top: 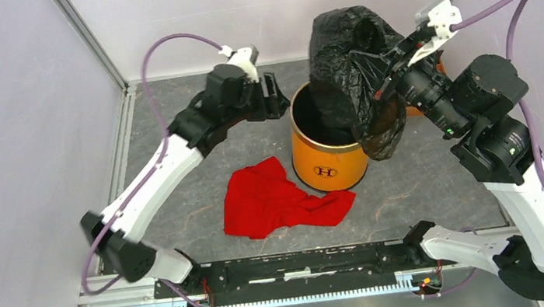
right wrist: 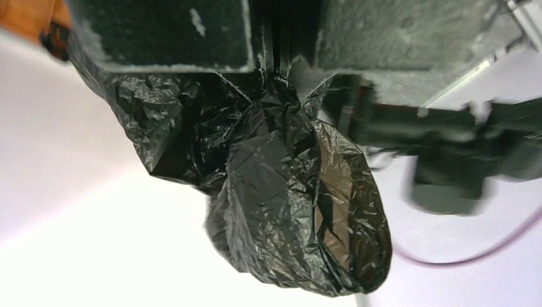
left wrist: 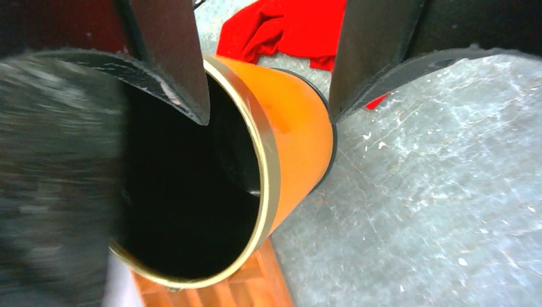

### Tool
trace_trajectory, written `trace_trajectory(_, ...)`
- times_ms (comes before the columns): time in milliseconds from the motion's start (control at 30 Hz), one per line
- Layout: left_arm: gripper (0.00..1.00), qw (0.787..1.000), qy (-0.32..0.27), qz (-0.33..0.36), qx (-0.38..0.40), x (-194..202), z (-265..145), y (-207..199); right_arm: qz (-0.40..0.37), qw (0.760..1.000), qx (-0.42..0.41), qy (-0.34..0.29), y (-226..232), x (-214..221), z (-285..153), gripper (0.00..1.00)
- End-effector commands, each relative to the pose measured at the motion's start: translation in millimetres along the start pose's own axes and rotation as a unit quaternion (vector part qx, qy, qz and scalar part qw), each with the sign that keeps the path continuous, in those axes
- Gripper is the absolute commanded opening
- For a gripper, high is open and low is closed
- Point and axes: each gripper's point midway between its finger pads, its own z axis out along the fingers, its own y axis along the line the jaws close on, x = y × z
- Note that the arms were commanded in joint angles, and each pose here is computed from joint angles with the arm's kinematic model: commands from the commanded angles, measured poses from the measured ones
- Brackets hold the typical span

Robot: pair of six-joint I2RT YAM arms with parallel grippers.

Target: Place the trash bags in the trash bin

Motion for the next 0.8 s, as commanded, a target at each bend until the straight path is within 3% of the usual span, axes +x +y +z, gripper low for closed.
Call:
trace_trajectory(0,0.77,0.994,-0.107,0.027,0.002,-39.6,-80.1,0.7,0.122,0.978,0.168,-0.017,-48.2,2.7,-26.5,0.00)
trace_trajectory(167,0.90,0.973,-0.219,-0.006,0.071,-53.7,-146.4,-11.3,0.279,0.905,0.322,0.002,-79.8,53.6,-56.8,0.00)
trace_trajectory(267,0.91,0.960,-0.265,-0.017,0.092,-70.2,-167.2,-18.2,0.259,0.877,0.402,0.040,-99.0,72.4,-70.0,0.00)
trace_trajectory(400,0.92,0.960,-0.265,-0.025,0.089,-86.5,-149.6,-25.4,0.147,0.886,0.426,0.112,-111.4,101.6,-62.6,0.00)
trace_trajectory(500,0.92,0.969,-0.230,-0.020,0.090,-95.2,-115.4,-37.0,0.109,0.924,0.335,0.151,-89.7,116.2,-42.0,0.00)
trace_trajectory(600,0.92,0.972,-0.212,-0.007,0.098,-107.6,-96.6,-50.1,0.039,0.972,0.166,0.160,-48.4,121.7,-23.4,0.01)
trace_trajectory(667,0.92,0.976,-0.195,0.005,0.099,-107.0,-84.2,-53.2,0.007,0.976,0.144,0.163,-45.7,120.5,-17.4,0.00)
trace_trajectory(767,0.92,0.979,-0.174,0.011,0.109,-94.3,-74.0,-54.3,-0.069,0.962,0.158,0.214,-61.0,130.7,-5.3,0.00)
